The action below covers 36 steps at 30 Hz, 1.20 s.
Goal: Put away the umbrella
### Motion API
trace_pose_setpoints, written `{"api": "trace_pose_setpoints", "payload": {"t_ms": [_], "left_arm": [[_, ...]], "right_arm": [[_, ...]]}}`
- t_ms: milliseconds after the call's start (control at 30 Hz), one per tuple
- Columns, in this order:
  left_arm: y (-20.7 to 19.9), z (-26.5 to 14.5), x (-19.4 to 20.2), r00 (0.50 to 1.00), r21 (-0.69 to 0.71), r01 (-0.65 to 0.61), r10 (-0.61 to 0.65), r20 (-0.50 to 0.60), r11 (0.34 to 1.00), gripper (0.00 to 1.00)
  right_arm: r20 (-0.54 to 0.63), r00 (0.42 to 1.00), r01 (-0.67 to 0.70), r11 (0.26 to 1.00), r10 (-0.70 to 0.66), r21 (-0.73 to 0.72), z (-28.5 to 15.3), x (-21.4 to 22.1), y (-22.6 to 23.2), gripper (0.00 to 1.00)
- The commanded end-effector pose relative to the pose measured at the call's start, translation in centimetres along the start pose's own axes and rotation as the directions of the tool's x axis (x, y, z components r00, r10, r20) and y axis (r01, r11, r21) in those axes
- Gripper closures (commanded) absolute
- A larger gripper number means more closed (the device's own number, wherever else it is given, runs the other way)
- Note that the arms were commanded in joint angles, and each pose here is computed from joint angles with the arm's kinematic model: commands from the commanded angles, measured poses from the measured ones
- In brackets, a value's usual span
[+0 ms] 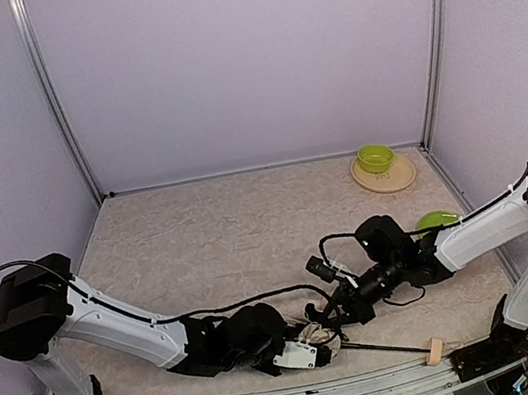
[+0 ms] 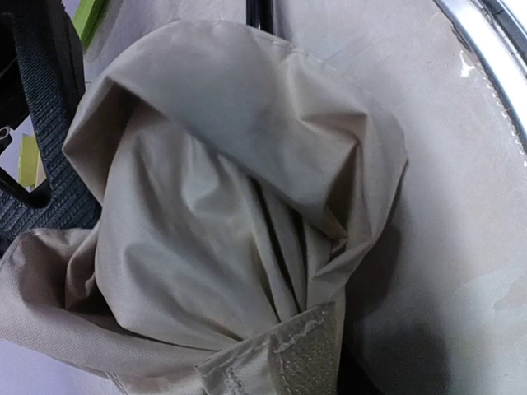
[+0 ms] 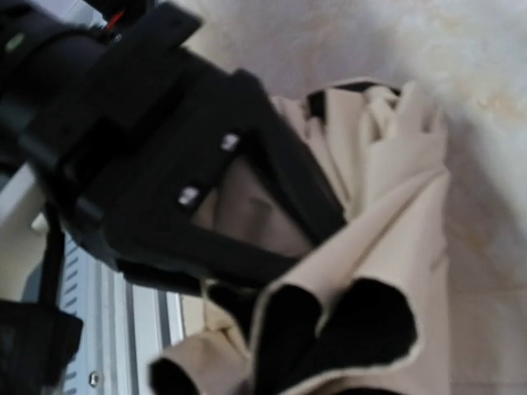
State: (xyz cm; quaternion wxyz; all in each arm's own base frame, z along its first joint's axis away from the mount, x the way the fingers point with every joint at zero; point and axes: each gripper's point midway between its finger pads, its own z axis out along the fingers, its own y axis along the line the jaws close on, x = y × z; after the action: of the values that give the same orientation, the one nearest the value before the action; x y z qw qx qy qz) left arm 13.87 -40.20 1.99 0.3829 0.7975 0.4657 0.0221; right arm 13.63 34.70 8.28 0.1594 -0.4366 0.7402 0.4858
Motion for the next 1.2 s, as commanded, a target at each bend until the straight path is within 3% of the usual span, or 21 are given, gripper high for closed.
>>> {"api": "trace_pose_setpoints", "payload": {"t_ms": [0,133,267,567,767,933,1033,1167], "left_arm": [[-9.6,-0.3,8.2,0.972,0.379,0.088,0.003,-0.234,0.921,1.0],[-8.2,0.4,8.4,0.963,0.36,0.195,-0.108,-0.248,0.912,1.0],[-7.1,0.8,8.6,0.948,0.339,0.263,-0.177,-0.266,0.903,1.0],[-5.2,2.1,7.3,0.905,0.325,0.393,-0.301,-0.3,0.86,1.0],[-3.0,1.8,7.7,0.868,0.27,0.477,-0.398,-0.298,0.837,0.83],[-2.1,1.0,8.2,0.852,0.218,0.498,-0.426,-0.304,0.839,0.67],[-0.9,0.6,8.9,0.841,0.123,0.505,-0.455,-0.292,0.855,0.58],[0.5,0.2,9.0,0.841,0.031,0.507,-0.487,-0.236,0.861,0.44]], "right_arm": [[0.056,0.995,0.088,0.983,-0.08,-0.161,0.6,0.0,4.3,1.0],[0.052,0.995,0.094,0.968,-0.084,-0.234,1.1,1.1,6.3,1.0],[0.049,0.999,0.014,0.975,-0.003,-0.221,1.2,2.9,5.7,1.0],[-0.123,0.988,-0.113,0.979,0.093,-0.171,5.6,7.1,5.1,1.0],[-0.232,0.938,-0.267,0.964,0.256,-0.015,5.9,12.0,1.8,1.0],[-0.234,0.917,-0.319,0.946,0.324,0.059,4.6,13.1,-0.3,1.0],[-0.233,0.922,-0.288,0.951,0.308,0.117,3.8,12.6,-1.5,1.0],[-0.237,0.946,-0.215,0.975,0.221,0.053,4.1,11.3,-0.6,1.0]]}}
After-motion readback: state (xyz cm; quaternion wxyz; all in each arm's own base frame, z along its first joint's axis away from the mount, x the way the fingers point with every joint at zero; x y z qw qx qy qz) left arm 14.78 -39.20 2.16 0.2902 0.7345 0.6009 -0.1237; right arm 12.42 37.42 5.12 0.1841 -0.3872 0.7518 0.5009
